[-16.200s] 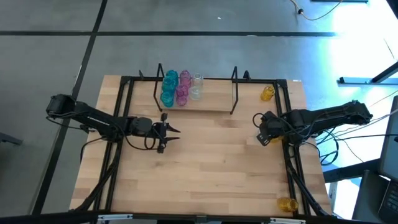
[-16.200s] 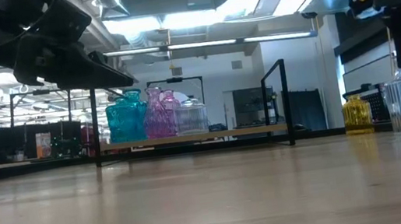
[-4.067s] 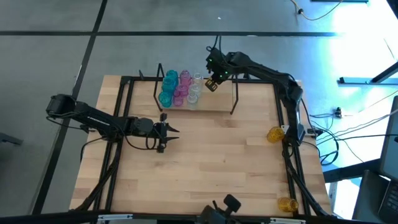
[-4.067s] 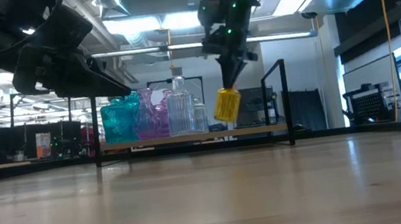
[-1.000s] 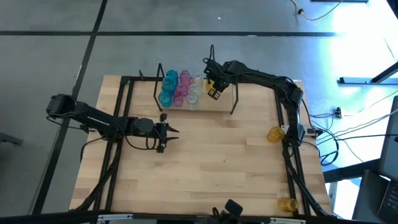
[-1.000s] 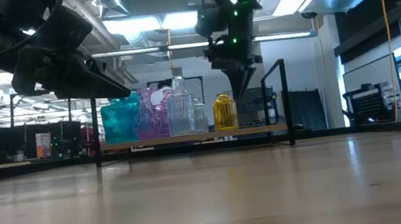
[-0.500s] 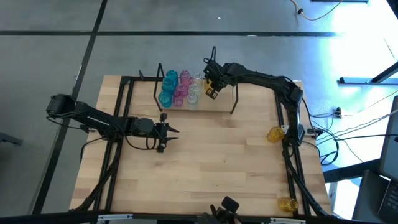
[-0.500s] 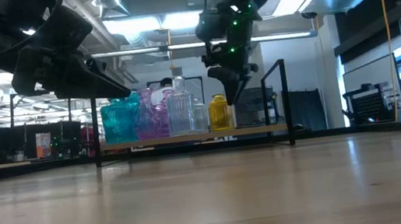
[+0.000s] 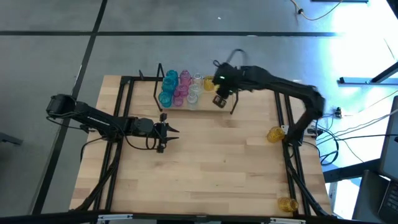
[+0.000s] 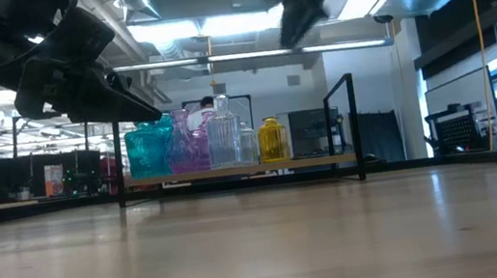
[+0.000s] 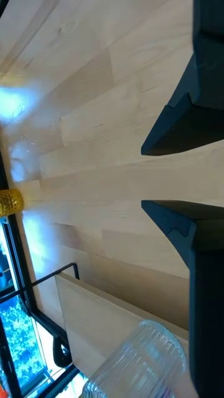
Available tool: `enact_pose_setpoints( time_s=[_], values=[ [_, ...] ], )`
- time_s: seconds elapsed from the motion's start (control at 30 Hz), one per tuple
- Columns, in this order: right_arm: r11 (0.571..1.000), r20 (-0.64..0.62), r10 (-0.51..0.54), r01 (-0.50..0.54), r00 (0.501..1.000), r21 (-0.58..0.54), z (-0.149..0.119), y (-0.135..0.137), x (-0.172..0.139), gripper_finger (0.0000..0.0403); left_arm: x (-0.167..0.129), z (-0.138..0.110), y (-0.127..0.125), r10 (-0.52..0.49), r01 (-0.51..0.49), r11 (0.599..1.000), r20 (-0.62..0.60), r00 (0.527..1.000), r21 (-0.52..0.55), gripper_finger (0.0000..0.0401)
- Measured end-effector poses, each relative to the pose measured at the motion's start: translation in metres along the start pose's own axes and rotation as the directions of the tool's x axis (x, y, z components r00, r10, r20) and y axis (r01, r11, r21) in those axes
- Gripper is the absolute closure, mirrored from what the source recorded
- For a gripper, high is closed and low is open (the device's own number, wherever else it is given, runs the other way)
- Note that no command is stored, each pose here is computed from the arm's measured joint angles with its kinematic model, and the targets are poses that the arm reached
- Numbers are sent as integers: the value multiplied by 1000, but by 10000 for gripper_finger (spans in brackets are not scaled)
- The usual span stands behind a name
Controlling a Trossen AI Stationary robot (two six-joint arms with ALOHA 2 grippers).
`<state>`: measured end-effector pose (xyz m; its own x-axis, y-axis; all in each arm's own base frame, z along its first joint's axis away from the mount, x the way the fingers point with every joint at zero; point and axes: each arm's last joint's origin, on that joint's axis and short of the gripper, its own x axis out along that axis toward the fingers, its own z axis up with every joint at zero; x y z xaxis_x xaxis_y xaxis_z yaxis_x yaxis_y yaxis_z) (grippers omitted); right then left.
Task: Sort vases onto shelf
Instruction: Put the top yellow vase on the shelf aligned with the other yellow vase
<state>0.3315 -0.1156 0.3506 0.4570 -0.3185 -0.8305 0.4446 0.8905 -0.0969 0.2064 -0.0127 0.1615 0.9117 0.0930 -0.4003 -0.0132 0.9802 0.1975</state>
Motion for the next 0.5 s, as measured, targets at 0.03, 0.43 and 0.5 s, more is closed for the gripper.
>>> enact_pose_setpoints(
  time_s=[0.03, 0.43, 0.5],
  values=[
    [1000, 19, 12, -12, 1000, -2, -4, 5, -17, 315, 0, 0, 0, 0, 0, 1000, 0, 1000, 0, 282],
    [974, -180, -62, 99, 982, 203, -117, 29, -98, 315, 0, 0, 0, 0, 0, 1000, 0, 1000, -2, 282],
    [960, -215, -63, 118, 975, 255, -138, 26, -95, 315, 0, 0, 0, 0, 0, 1000, 0, 1000, -2, 282]
  ],
)
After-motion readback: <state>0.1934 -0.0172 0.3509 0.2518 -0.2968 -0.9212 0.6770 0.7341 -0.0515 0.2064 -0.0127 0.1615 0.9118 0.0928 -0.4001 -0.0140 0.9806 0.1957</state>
